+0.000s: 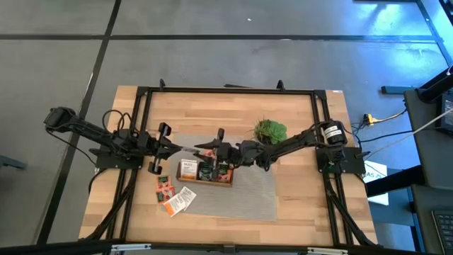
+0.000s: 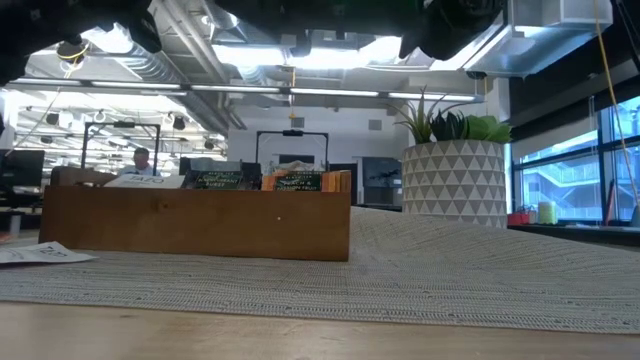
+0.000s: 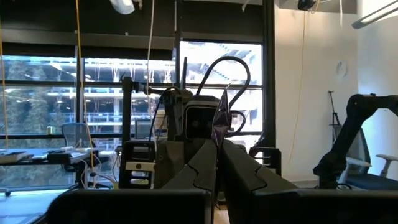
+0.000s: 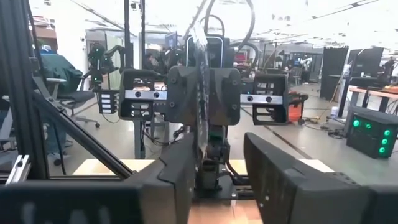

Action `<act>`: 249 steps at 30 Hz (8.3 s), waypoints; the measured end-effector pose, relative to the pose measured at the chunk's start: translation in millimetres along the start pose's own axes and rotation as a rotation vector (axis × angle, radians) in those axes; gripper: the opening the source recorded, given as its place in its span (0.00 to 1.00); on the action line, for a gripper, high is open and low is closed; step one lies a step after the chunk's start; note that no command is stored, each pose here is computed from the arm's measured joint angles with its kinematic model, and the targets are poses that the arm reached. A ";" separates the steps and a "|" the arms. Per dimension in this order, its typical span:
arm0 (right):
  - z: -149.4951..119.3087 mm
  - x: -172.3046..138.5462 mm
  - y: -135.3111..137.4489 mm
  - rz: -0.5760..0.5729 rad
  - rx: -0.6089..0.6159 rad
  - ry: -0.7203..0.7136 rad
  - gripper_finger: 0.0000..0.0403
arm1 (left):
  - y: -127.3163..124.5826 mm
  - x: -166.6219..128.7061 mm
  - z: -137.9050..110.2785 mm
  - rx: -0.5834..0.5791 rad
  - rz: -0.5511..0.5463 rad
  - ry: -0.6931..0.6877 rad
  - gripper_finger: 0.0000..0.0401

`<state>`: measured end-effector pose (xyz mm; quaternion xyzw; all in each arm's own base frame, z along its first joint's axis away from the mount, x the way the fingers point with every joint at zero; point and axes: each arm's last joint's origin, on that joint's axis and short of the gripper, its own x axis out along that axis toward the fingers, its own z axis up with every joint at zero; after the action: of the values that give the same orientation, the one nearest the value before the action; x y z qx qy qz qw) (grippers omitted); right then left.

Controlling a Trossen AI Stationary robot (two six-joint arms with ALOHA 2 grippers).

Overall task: Pick & Place Tea
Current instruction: Put the violet tea bag into the middle section of the wooden organizer, then put the orange tea bag into the right section of the wooden organizer

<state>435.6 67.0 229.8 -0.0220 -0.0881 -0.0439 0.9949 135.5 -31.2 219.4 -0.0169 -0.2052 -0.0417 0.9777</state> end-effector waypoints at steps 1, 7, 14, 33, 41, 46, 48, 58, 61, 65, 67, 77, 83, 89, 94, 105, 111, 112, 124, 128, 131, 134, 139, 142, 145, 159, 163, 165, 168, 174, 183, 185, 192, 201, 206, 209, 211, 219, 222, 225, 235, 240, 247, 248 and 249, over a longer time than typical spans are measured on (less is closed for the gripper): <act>0.0 0.0 0.0 0.000 -0.001 0.000 0.32 | 0.0 0.0 0.0 0.000 0.000 0.000 0.02; -0.6 0.0 0.5 0.017 -0.006 0.006 0.09 | 0.0 0.0 -0.5 0.001 0.000 0.005 0.02; 8.6 -3.8 -0.2 0.026 -0.044 0.100 0.01 | -0.1 -0.2 -3.8 -0.014 0.001 0.045 0.06; 80.3 -8.4 -8.1 0.031 0.050 0.812 0.00 | -2.6 -9.2 -30.7 -0.215 -0.057 0.365 0.09; 71.5 -8.4 -4.1 0.187 0.331 0.936 0.00 | -3.4 -10.1 -32.3 -0.237 -0.080 0.388 0.09; 53.2 -6.1 -4.1 0.187 0.351 1.012 0.00 | -3.2 -10.9 -33.3 -0.234 -0.075 0.401 0.09; 40.5 -3.3 -2.5 0.188 0.336 1.037 0.00 | -3.0 -10.8 -33.5 -0.232 -0.066 0.402 0.10; -3.5 2.4 1.6 0.197 0.284 1.141 0.01 | -2.7 -12.5 -37.2 -0.223 -0.055 0.443 0.09; -10.3 2.0 0.9 0.174 0.225 1.157 0.01 | -2.6 -13.1 -38.4 -0.221 -0.053 0.456 0.10; -9.9 0.7 -1.2 0.142 0.166 1.162 0.02 | -2.3 -13.5 -39.4 -0.217 -0.042 0.466 0.10; -10.3 0.2 -1.4 0.136 0.154 1.165 0.02 | -1.8 -14.0 -40.5 -0.211 -0.026 0.477 0.10; -12.2 -3.8 -2.3 0.134 0.134 1.209 0.02 | -1.3 -15.0 -42.4 -0.204 -0.009 0.498 0.10; -12.1 -3.7 -2.4 0.177 0.071 1.201 0.08 | -1.3 -15.0 -42.4 -0.204 -0.009 0.498 0.10; -12.5 -2.8 -6.6 0.165 0.077 1.202 0.22 | -1.3 -15.0 -42.4 -0.204 -0.009 0.498 0.11; -12.4 -0.9 -10.9 0.153 0.086 1.192 0.30 | -1.3 -15.0 -42.4 -0.204 -0.009 0.497 0.10; -4.0 -3.8 -4.9 0.077 -0.094 1.152 0.31 | -1.9 -6.4 -42.3 -0.208 0.026 0.539 0.11; -3.1 -30.0 -11.6 0.053 -0.063 1.066 0.31 | -6.5 15.2 -37.8 -0.110 -0.032 0.655 0.11; -5.3 -37.5 -13.5 0.050 -0.052 1.036 0.31 | -7.5 18.6 -38.3 -0.085 -0.057 0.666 0.11; 27.2 -113.4 -18.8 0.048 0.011 0.444 0.31 | -15.9 54.8 -56.6 -0.014 -0.135 0.776 0.24; 14.9 -125.2 -20.9 0.050 0.018 0.415 0.31 | -15.2 67.7 -58.7 -0.025 -0.032 0.781 0.27; 6.9 -130.9 -22.0 0.049 0.015 0.441 0.31 | -16.9 73.0 -62.3 -0.006 -0.055 0.784 0.28; -0.1 -136.0 -22.8 0.044 0.035 0.462 0.31 | -17.6 75.9 -66.6 -0.042 -0.054 0.779 0.31; 0.1 -136.0 -22.8 0.044 0.036 0.457 0.31 | -14.9 74.5 -81.3 -0.070 -0.019 0.848 0.43; 0.2 -135.9 -22.8 0.046 0.037 0.456 0.31 | -12.9 73.6 -87.3 -0.100 0.013 0.877 0.49; 0.0 -136.0 -22.8 0.046 0.038 0.458 0.31 | -12.0 73.6 -88.8 -0.100 0.020 0.883 0.52; -0.1 -136.1 -22.8 0.046 0.037 0.459 0.31 | -10.4 64.8 -95.3 -0.184 0.108 0.985 0.51; -0.2 -136.1 -22.8 0.046 0.036 0.460 0.31 | -10.7 64.3 -95.6 -0.218 0.114 0.991 0.47; -0.2 -136.1 -22.8 0.046 0.036 0.460 0.31 | -10.7 64.1 -95.7 -0.218 0.114 0.994 0.44; -0.4 -136.1 -22.8 0.046 0.036 0.461 0.31 | -10.5 62.8 -96.5 -0.216 0.117 1.010 0.40; -0.4 -136.1 -22.8 0.046 0.036 0.461 0.31 | -11.0 61.4 -97.3 -0.224 0.102 1.030 0.29; -1.0 -136.4 -22.9 0.045 0.033 0.469 0.31 | -11.2 61.3 -97.3 -0.226 0.096 1.031 0.13; -1.1 -136.4 -22.8 0.046 0.033 0.470 0.31 | -11.6 61.3 -97.3 -0.234 0.081 1.034 0.09; -1.6 -136.7 -23.0 0.045 0.031 0.475 0.31 | -11.7 62.3 -91.2 -0.262 0.081 1.009 0.01; -1.9 -136.8 -22.9 0.046 0.031 0.479 0.31 | -10.6 62.3 -85.4 -0.247 0.101 0.986 0.01; -1.9 -136.8 -22.9 0.046 0.031 0.479 0.31 | -10.5 61.5 -86.0 -0.240 0.102 0.996 0.01; -2.0 -136.8 -22.9 0.045 0.031 0.479 0.31 | -10.5 61.5 -86.0 -0.230 0.096 0.996 0.01; -1.9 -136.8 -22.9 0.045 0.031 0.479 0.31 | -10.5 61.5 -86.0 -0.229 0.096 0.996 0.01; -2.0 -136.7 -23.0 0.045 0.032 0.479 0.31 | -10.4 60.5 -86.6 -0.185 0.073 1.009 0.03; -2.0 -136.8 -22.9 0.045 0.033 0.479 0.31 | -10.4 60.4 -86.7 -0.180 0.071 1.010 0.08; -2.0 -136.7 -23.0 0.045 0.033 0.479 0.31 | -10.4 60.5 -86.6 -0.166 0.063 1.010 0.14; -2.1 -136.8 -23.0 0.045 0.032 0.480 0.31 | -10.7 58.1 -88.1 -0.176 0.052 1.042 0.21; -2.2 -136.8 -23.0 0.045 0.031 0.481 0.31 | -10.4 54.8 -90.1 -0.178 0.061 1.081 0.21; -2.2 -136.9 -22.9 0.045 0.030 0.481 0.31 | -10.2 54.5 -70.6 -0.221 0.040 1.016 0.20; -2.2 -136.8 -23.0 0.045 0.030 0.481 0.31 | -10.6 53.4 -65.9 -0.241 0.032 1.010 0.20; -2.1 -136.9 -22.9 0.045 0.030 0.481 0.31 | -10.8 51.6 -61.5 -0.266 0.027 1.010 0.20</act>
<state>299.7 55.5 204.3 0.0020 0.1513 -0.0243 0.9882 206.2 -48.9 184.1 -0.1212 0.2990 -0.0578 0.9447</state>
